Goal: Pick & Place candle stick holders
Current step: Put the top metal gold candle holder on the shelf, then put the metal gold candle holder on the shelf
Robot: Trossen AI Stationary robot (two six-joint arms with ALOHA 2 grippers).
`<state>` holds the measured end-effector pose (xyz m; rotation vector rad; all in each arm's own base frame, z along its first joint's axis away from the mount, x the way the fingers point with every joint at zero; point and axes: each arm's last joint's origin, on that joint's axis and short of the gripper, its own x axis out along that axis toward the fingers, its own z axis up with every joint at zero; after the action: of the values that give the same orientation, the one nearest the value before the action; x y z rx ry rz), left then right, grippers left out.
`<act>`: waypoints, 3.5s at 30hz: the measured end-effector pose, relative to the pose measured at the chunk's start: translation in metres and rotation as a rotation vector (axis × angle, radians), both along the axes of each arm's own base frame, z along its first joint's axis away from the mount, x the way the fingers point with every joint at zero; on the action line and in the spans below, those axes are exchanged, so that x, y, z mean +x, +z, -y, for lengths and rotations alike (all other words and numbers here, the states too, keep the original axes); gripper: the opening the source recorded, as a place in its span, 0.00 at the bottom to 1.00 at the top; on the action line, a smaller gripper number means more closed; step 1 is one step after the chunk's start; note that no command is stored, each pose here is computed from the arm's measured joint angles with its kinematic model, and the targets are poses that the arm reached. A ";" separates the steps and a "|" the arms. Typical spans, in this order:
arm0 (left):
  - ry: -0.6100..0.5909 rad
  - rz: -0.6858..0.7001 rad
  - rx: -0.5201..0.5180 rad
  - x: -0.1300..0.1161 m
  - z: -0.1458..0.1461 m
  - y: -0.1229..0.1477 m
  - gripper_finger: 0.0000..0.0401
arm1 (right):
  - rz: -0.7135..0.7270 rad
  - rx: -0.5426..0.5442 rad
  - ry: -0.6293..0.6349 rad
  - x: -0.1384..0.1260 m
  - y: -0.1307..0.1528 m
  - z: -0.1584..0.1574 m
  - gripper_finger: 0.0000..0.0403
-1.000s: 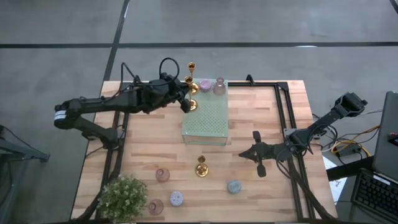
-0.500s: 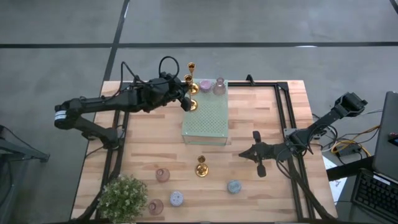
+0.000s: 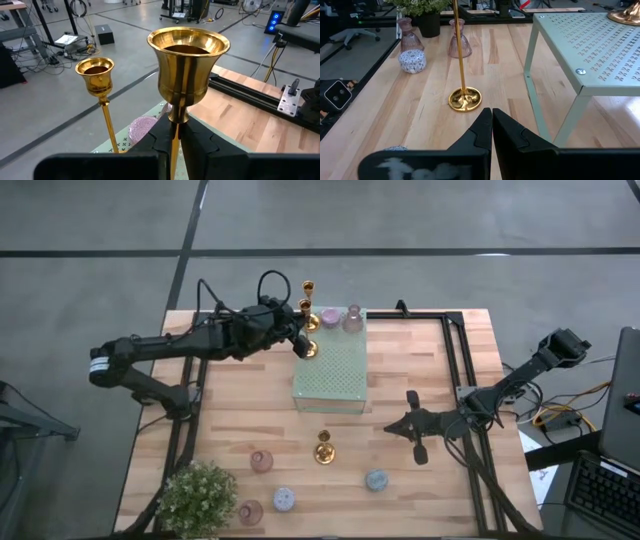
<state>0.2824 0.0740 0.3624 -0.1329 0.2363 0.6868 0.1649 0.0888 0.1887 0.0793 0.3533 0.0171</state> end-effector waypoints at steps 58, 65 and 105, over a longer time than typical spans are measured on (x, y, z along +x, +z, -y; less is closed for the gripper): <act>-0.573 -0.227 -0.033 -0.039 0.123 -0.007 0.45 | -0.007 0.008 -0.003 -0.001 -0.002 0.000 0.02; -0.612 -0.248 -0.017 -0.037 0.143 -0.012 0.45 | -0.007 0.008 -0.004 -0.001 -0.002 0.001 0.02; -0.603 -0.273 -0.013 0.032 0.218 -0.092 0.45 | -0.002 0.017 -0.005 -0.001 -0.002 0.000 0.02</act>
<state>0.3143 -0.1444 0.2708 0.0235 0.5169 0.0994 0.1642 0.0886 0.1870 0.0969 0.3549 0.0151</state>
